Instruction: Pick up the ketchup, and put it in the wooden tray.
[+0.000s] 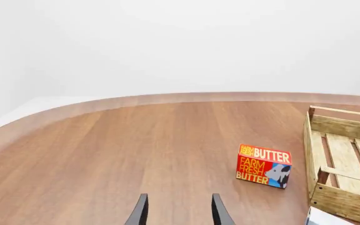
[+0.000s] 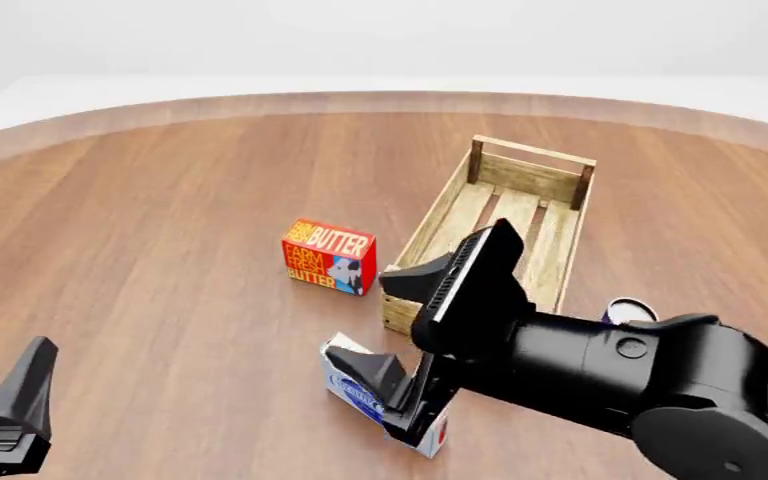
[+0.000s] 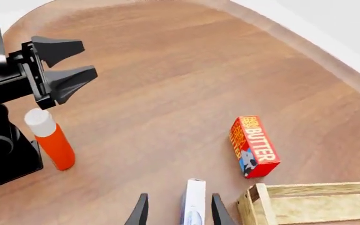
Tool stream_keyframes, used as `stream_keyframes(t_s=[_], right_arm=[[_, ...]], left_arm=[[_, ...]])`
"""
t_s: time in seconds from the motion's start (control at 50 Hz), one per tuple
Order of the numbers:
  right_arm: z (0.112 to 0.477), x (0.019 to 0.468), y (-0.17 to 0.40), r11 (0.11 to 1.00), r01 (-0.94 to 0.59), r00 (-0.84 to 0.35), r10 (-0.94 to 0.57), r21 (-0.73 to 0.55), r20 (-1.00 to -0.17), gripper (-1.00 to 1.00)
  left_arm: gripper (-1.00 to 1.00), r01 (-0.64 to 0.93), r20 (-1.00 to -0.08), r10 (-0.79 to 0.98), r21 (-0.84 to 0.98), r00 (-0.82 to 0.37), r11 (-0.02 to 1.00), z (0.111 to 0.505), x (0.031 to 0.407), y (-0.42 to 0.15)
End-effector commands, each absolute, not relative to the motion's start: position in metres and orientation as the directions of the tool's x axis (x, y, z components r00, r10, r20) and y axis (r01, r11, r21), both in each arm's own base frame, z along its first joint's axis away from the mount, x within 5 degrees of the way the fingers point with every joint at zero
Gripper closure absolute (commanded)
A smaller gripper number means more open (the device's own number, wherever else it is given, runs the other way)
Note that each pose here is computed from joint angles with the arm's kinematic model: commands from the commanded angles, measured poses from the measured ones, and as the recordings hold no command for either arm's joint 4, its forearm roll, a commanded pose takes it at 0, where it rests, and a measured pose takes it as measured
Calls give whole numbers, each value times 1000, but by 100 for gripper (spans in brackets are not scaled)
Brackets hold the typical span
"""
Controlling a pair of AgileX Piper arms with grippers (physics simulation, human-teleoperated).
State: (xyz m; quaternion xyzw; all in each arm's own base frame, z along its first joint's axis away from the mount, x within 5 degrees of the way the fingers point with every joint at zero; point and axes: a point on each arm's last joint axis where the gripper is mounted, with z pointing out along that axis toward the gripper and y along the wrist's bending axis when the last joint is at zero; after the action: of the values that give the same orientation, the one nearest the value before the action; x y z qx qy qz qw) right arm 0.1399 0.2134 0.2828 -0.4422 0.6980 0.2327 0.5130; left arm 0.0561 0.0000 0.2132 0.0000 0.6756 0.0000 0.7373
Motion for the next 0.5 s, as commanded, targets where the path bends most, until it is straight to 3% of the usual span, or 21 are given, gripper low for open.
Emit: stream_keyframes(t_s=[0.02, 0.5], right_arm=[[281, 137, 253, 424, -896, -53, -397, -132, -916, -100], [234, 121, 323, 293, -949, -37, -467, -115, -884, -100]], left_arm=[[-100, 0, -996, 0, 0, 87, 1000, 213, 56, 0], [-100, 0, -996, 0, 0, 87, 1000, 213, 56, 0]])
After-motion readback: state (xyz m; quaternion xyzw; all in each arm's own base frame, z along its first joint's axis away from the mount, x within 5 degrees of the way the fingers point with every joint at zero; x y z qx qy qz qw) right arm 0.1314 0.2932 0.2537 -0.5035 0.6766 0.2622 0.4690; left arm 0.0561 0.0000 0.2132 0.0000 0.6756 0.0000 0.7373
